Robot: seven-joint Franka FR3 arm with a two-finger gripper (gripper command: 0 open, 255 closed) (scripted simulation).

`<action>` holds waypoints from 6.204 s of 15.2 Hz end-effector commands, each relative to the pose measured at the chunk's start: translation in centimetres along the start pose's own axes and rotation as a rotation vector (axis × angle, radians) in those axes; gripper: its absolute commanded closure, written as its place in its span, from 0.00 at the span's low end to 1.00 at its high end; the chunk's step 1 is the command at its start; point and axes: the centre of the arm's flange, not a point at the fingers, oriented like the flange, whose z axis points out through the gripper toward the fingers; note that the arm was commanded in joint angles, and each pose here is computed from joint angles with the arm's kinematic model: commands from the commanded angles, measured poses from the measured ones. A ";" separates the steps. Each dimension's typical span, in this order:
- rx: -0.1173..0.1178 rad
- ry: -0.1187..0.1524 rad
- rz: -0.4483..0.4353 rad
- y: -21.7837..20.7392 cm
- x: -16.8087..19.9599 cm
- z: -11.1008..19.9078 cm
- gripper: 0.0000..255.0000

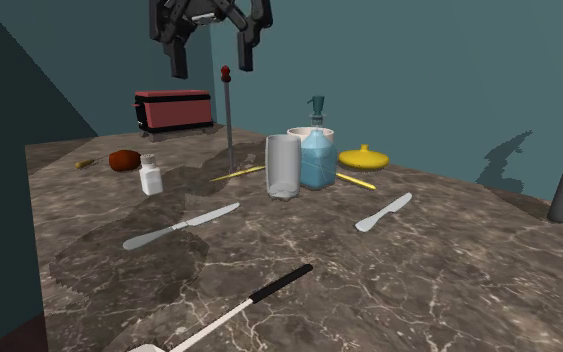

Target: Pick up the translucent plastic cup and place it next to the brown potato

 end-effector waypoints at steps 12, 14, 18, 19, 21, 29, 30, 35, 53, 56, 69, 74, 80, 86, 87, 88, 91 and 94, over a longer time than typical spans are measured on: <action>0.031 0.070 -0.048 1.8 15.0 5.2 0.00; 0.036 0.081 -0.055 1.9 17.4 5.9 0.00; 0.046 0.101 -0.070 2.2 22.2 7.3 0.00; 0.048 0.107 -0.074 2.3 23.4 7.6 0.00; 0.053 0.117 -0.081 2.4 25.8 8.2 0.00; 0.057 0.125 -0.087 2.3 28.0 11.8 0.00; 0.057 0.125 -0.087 2.3 28.1 12.3 0.00; 0.057 0.125 -0.087 2.2 28.1 12.6 0.00; 0.057 0.125 -0.087 2.5 27.7 10.0 1.00; 0.057 0.125 -0.087 2.6 27.5 8.5 1.00; 0.057 0.125 -0.087 3.2 26.5 1.7 1.00; 0.057 0.125 -0.087 3.4 26.1 -0.9 1.00; 0.057 0.125 -0.087 3.7 25.7 -4.0 1.00; 0.057 0.125 -0.087 4.0 25.2 -7.2 1.00; 0.057 0.125 -0.087 4.1 25.2 -7.7 1.00; 0.057 0.125 -0.087 4.1 25.1 -8.2 1.00; 0.057 0.125 -0.087 1.5 25.4 -8.0 1.00; 0.057 0.125 -0.087 -2.4 25.8 -7.6 1.00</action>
